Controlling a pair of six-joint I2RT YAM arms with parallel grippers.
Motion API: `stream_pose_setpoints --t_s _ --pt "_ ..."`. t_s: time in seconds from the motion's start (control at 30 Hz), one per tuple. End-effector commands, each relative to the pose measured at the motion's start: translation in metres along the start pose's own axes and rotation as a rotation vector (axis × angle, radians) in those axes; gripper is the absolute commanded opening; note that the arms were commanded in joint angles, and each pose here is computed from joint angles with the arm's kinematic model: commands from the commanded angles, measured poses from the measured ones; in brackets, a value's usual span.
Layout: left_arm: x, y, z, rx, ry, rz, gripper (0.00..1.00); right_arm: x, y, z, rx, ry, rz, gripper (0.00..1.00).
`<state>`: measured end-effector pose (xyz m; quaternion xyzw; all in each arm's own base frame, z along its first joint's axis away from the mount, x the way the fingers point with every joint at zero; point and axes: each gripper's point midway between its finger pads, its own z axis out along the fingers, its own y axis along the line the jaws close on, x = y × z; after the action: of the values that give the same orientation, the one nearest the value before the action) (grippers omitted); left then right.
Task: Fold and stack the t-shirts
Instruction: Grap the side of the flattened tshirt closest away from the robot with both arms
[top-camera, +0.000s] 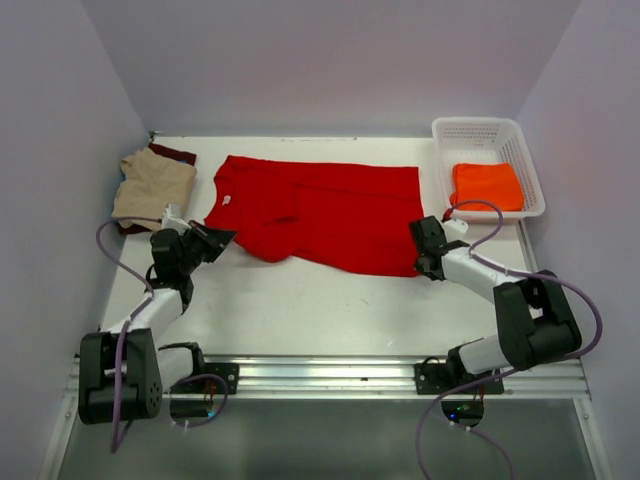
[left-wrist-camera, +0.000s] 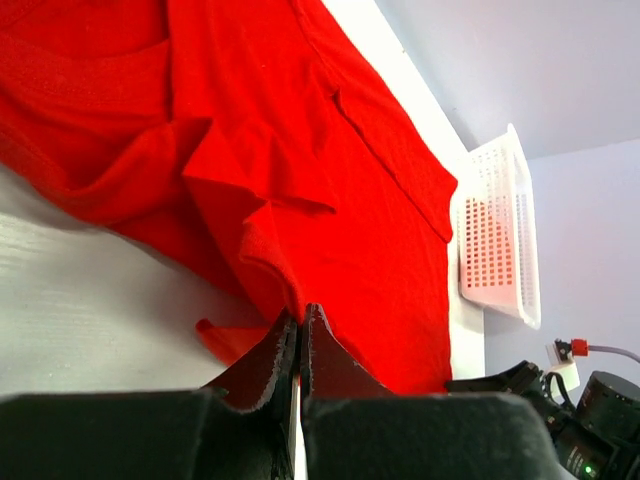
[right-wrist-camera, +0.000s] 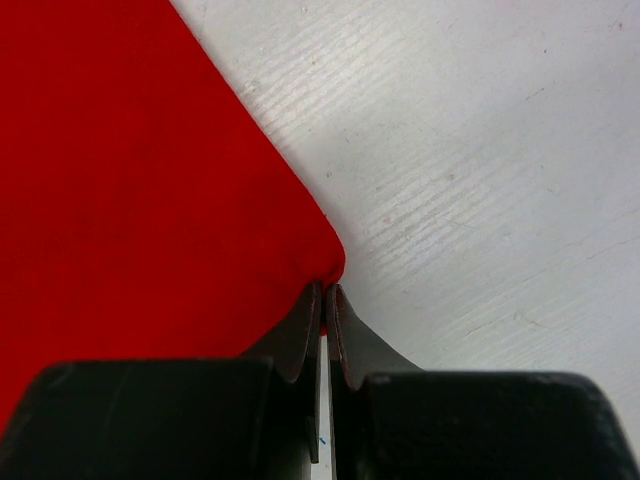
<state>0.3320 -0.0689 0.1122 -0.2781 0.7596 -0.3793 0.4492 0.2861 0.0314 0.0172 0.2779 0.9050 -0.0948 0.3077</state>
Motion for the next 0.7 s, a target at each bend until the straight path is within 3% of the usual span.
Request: stream_pose_setpoints --t_s 0.0,0.27,0.5,0.67 --pt "-0.012 -0.017 -0.012 -0.004 -0.012 0.063 0.00 -0.002 -0.003 -0.007 -0.017 -0.011 0.002 0.00" --pt "-0.024 -0.056 -0.065 -0.004 -0.072 0.154 0.00 -0.021 -0.005 -0.037 -0.087 -0.063 -0.002 0.00" --pt "0.002 -0.047 -0.105 -0.099 0.000 0.170 0.00 -0.038 -0.008 -0.059 -0.111 -0.092 -0.044 0.00" --pt "0.001 -0.041 -0.131 -0.171 -0.052 0.193 0.00 -0.044 -0.007 -0.060 -0.102 -0.104 -0.058 0.00"
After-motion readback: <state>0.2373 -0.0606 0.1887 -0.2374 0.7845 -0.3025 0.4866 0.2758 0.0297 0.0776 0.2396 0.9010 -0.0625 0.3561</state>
